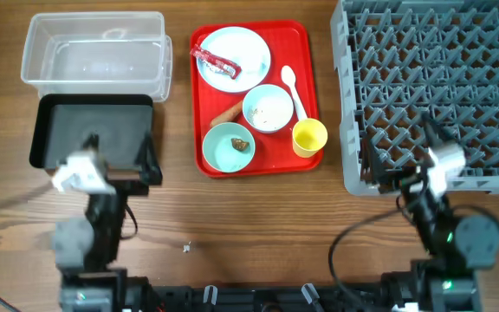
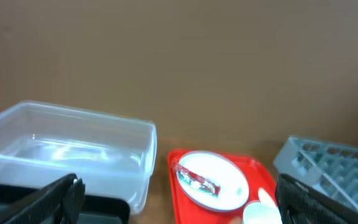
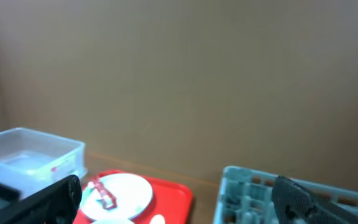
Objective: Sort waste into correct bins and load items into the dishwasher rack
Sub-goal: 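Grasp the red wrapper on the white plate with the left gripper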
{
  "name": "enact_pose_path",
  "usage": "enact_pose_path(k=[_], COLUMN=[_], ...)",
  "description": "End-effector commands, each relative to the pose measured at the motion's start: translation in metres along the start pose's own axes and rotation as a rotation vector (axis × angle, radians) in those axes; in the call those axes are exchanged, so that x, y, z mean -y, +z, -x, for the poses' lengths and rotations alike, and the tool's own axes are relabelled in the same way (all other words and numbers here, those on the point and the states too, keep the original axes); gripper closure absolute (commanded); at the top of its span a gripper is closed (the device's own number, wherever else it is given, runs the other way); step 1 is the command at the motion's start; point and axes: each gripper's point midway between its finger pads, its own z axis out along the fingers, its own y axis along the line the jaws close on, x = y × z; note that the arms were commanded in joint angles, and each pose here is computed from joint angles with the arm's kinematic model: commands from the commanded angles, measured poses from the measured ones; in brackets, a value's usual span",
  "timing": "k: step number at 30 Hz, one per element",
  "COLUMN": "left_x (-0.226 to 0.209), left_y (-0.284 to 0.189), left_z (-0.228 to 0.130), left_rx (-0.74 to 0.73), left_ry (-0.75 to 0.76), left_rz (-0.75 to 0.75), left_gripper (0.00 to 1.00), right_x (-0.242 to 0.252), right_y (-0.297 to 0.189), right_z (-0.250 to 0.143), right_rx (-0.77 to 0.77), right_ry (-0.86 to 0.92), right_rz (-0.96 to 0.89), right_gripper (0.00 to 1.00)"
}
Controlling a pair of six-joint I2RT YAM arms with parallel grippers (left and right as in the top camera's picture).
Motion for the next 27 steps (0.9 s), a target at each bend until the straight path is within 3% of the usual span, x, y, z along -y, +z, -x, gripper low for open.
enact_pose_path(k=[1,7,14,21,27], left_x=[0.012,0.030,0.061,0.119,0.145], left_y=[0.037,0.109,0.200,0.261,0.274], left_z=[0.030,0.041,0.028,-0.038,-0.102], left_rx=[-0.141,-0.442,-0.695,-0.819,-0.916], left_ry=[0.009,-0.025,0.065,0.061,0.059], left_rz=[-0.020,-0.032,0.067,-0.057,-0.116], left_gripper=[0.00,0.00,0.00,0.00,0.00], right_x=[-0.009,0.001,0.007,0.003,0.003], right_y=[0.026,0.060,0.079,0.085,0.082], right_z=[0.029,0.037,0.008,-0.026,-0.035], right_rx=[-0.057,-0.262,-0.523,-0.649,-0.688], right_ry=[0.011,0.084,0.151,0.414,0.428], right_rz=[0.106,0.123,0.138,0.102,0.099], right_gripper=[0.00,0.00,0.00,0.00,0.00])
